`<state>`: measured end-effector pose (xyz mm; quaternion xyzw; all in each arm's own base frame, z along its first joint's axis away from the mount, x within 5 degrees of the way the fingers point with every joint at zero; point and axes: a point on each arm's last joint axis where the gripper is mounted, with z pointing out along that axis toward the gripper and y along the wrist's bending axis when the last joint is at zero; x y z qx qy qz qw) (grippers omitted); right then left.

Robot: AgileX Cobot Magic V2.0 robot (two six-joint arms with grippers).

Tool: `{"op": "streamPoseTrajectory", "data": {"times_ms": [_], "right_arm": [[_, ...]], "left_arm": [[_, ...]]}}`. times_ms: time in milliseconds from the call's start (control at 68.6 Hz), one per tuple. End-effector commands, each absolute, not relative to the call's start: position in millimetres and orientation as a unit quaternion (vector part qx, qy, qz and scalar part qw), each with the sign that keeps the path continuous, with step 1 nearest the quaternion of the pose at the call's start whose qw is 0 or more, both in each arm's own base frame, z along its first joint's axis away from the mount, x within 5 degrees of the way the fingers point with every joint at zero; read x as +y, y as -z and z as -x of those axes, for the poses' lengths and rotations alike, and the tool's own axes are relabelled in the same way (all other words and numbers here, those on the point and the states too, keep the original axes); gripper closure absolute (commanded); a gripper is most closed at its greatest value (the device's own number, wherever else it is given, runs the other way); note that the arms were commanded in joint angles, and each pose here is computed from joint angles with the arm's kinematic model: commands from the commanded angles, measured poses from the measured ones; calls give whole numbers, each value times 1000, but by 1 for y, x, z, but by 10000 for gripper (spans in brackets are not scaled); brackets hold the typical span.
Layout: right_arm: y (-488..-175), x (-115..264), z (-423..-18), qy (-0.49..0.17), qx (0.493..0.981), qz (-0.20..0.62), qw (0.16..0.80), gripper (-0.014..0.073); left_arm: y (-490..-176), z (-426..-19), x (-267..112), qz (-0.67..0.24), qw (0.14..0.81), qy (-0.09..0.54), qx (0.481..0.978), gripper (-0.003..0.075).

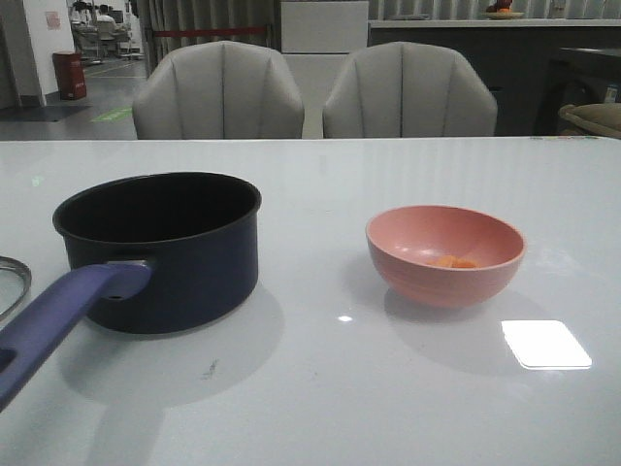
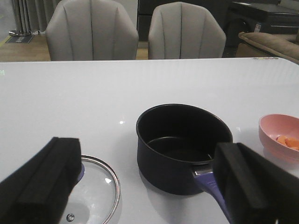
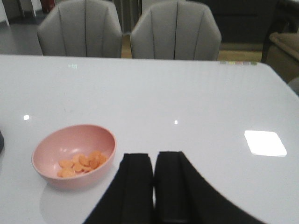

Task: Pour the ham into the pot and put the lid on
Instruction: 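Release the lid and move the right gripper toward the pink bowl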

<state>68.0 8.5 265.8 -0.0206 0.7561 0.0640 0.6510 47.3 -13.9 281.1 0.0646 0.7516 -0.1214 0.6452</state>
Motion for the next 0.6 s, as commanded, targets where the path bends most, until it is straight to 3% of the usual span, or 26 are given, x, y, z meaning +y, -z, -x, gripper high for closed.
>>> {"op": "streamPoseTrajectory", "data": {"times_ms": [0,189,408,583], "right_arm": [[-278,9,-76,-57,751,27,657,417],[-279,12,-88,-72,768,15,636,399],[-289,19,-128,-103,816,-15,569,160],[-294,30,-172,-111,851,-17,513,137]], "left_arm": [[-297,-47,-14,-61,682,135,716,103],[-298,-48,-14,-60,684,135,714,103],[-298,-48,-14,-60,684,135,714,103],[-298,-48,-14,-60,685,135,713,103]]}}
